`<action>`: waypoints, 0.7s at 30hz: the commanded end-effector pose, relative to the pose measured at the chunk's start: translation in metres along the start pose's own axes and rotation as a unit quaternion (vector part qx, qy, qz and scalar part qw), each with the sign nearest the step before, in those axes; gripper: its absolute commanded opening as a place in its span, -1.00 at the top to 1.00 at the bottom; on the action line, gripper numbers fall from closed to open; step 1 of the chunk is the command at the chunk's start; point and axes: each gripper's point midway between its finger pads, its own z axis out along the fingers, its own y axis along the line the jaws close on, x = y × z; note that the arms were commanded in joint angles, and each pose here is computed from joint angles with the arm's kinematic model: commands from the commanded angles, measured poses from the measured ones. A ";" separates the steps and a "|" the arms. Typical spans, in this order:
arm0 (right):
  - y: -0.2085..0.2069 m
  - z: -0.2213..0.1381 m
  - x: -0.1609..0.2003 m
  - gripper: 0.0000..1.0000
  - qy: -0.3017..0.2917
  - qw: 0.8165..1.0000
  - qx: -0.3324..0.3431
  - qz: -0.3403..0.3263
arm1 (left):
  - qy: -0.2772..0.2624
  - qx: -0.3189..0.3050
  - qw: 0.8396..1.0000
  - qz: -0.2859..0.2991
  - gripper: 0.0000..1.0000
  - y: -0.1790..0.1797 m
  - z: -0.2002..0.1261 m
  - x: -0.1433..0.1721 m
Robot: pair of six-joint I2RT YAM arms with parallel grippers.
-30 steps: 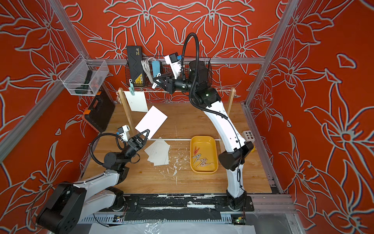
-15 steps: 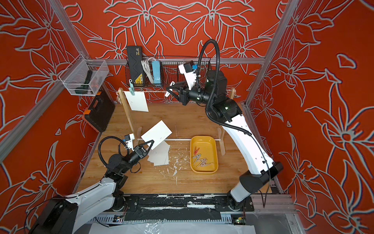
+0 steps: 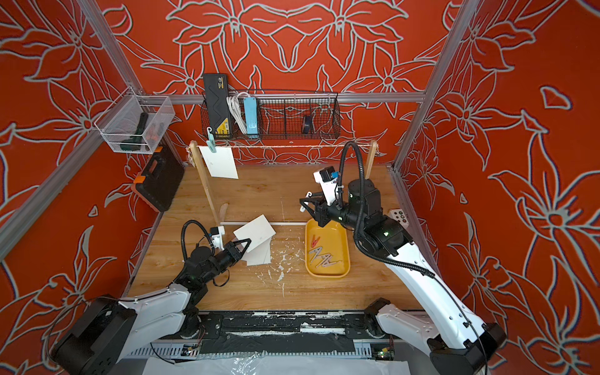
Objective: Remove the postcards from the strings
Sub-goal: Place the postcard on the postcard.
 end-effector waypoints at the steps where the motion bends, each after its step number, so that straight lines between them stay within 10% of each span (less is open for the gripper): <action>1: -0.016 -0.004 0.027 0.41 0.015 0.999 0.040 0.022 | 0.006 -0.029 1.000 -0.006 1.00 0.014 0.002 0.006; 5: -0.032 0.001 0.066 0.41 0.052 0.996 0.068 0.040 | 0.009 -0.075 0.997 -0.015 1.00 0.033 0.003 0.009; 10: -0.050 0.006 0.103 0.41 0.084 0.989 0.104 0.064 | 0.033 -0.167 0.985 -0.036 0.18 0.057 0.003 0.014; 21: -0.078 0.012 0.150 0.42 0.116 0.977 0.149 0.096 | 0.046 -0.198 0.978 -0.050 -0.41 0.060 -0.015 0.021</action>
